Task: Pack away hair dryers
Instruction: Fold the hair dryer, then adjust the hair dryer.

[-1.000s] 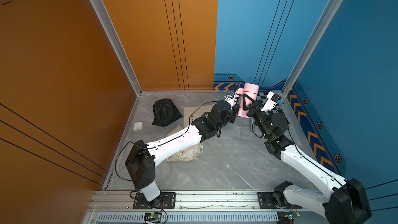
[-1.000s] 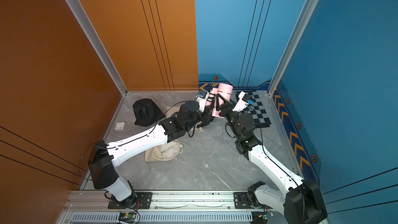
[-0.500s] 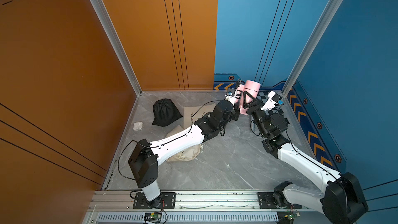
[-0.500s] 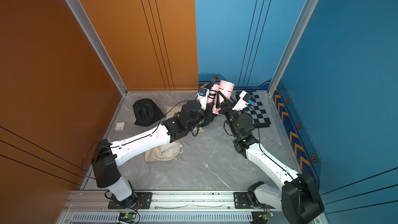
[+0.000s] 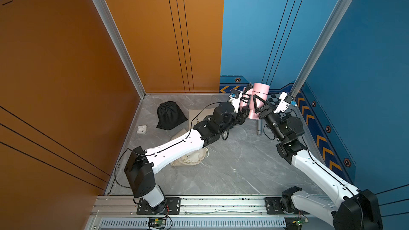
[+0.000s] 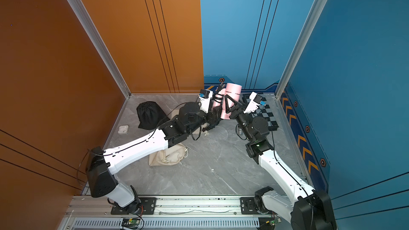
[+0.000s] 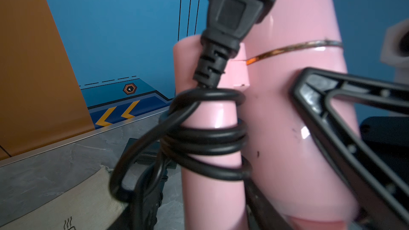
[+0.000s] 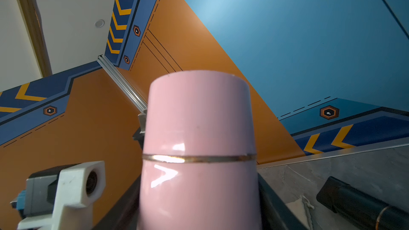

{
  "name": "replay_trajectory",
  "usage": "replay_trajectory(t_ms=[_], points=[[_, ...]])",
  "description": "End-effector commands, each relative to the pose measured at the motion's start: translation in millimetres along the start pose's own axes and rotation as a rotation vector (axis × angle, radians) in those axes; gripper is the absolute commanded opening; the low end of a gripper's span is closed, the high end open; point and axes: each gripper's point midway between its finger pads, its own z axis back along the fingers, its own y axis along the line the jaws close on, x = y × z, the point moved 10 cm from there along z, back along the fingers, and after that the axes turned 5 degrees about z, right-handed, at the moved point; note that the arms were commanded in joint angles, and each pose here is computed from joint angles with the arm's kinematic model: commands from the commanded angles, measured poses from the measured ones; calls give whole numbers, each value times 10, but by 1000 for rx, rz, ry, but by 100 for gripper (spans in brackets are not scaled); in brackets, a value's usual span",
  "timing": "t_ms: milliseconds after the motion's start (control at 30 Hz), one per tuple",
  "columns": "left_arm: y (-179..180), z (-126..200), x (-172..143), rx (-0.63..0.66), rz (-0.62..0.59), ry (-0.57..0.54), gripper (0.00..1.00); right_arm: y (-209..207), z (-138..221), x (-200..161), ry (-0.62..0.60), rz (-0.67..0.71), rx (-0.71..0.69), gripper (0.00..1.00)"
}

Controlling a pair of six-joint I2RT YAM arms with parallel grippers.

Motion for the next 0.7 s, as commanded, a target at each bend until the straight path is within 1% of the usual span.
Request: replay_trajectory(t_ms=[0,133,400,533,667], points=[[-168,248,306,-214,37,-102,63,-42,-1,-242,202,-37,54,28],[-103,301,234,-215,32,-76,68,-86,12,-260,210,-44,41,28],[-32,388,119,-256,75,-2,75,-157,6,-301,235,-54,36,28],[87,527,81,-216,79,42,76,-222,24,-338,260,-57,30,28],[324,634,5,-149,120,75,76,-263,38,-389,277,-75,38,27]])
